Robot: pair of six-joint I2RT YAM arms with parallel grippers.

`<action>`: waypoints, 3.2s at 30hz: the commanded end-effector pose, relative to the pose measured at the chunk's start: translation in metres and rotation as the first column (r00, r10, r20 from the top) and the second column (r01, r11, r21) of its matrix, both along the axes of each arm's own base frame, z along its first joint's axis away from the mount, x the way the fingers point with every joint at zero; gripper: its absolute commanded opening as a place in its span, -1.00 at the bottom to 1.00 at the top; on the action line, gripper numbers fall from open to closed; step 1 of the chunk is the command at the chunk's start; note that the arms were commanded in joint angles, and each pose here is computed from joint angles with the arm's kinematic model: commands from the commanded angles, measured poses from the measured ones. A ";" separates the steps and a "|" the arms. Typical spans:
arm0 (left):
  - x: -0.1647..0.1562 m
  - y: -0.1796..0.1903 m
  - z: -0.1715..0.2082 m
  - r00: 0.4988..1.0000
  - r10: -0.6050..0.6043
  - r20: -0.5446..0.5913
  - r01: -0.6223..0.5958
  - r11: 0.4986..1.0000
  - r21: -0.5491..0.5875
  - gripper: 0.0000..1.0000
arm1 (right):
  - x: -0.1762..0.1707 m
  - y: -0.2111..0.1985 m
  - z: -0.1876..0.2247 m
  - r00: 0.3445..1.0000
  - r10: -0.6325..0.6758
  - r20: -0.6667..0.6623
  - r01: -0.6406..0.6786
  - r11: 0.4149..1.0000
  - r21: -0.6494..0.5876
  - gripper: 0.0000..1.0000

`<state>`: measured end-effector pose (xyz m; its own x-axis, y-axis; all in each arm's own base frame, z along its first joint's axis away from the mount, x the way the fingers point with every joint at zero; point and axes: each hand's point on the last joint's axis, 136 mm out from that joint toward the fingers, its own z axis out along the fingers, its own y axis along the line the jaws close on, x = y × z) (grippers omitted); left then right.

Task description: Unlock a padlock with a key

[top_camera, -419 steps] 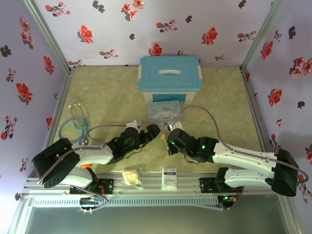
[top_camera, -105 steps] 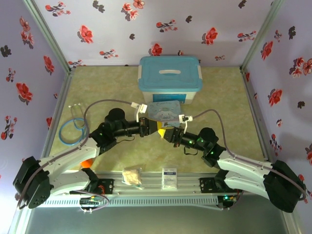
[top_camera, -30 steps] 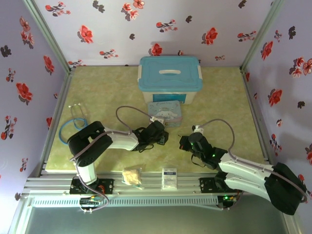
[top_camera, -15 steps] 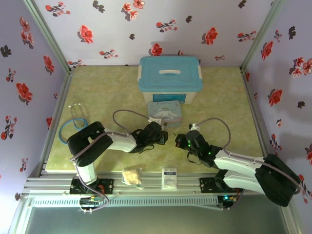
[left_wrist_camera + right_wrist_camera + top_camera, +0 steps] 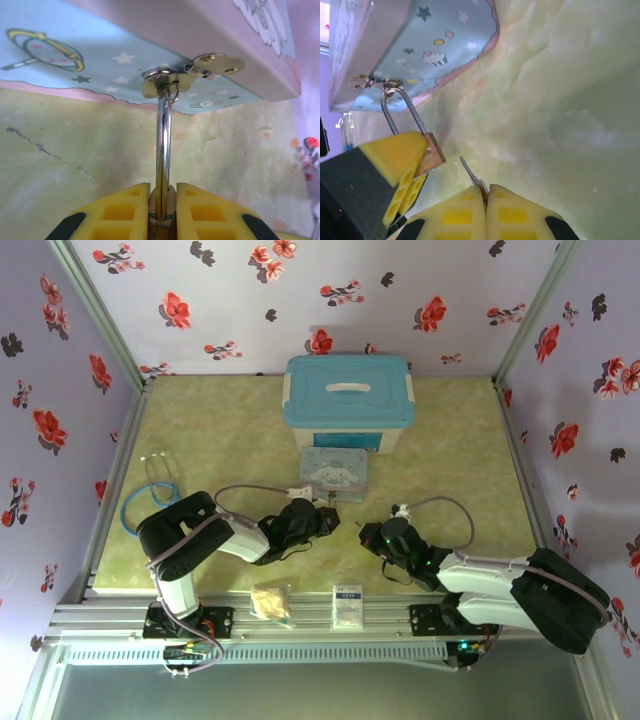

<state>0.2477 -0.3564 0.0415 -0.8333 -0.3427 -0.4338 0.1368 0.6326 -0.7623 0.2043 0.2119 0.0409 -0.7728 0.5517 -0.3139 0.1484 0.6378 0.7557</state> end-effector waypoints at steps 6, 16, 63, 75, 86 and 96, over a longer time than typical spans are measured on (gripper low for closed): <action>0.006 0.003 0.014 0.991 0.122 -0.060 -0.132 0.970 -0.204 -1.00 | 0.005 0.013 0.015 0.997 -0.078 0.027 0.074 0.989 0.126 -1.00; 0.006 0.003 0.022 0.977 0.194 -0.093 -0.213 0.939 -0.272 -1.00 | 0.005 0.035 0.012 0.997 -0.079 0.014 0.075 0.980 0.186 -1.00; -0.021 -0.034 0.050 0.974 0.138 -0.181 -0.209 0.858 -0.470 -1.00 | 0.025 0.057 0.052 0.974 -0.106 0.199 0.019 0.918 0.395 -1.00; -0.024 -0.038 0.037 0.971 0.130 -0.203 -0.211 0.864 -0.458 -1.00 | 0.024 0.057 0.070 0.964 -0.081 0.252 -0.031 0.912 0.408 -1.00; -0.021 -0.043 0.046 0.969 0.127 -0.212 -0.219 0.838 -0.499 -1.00 | 0.024 0.058 0.089 0.958 -0.026 0.286 -0.108 0.890 0.443 -1.00; -0.022 -0.039 0.045 0.968 0.137 -0.209 -0.226 0.839 -0.495 -1.00 | 0.027 0.043 0.094 0.960 -0.064 0.274 -0.076 0.878 0.473 -1.00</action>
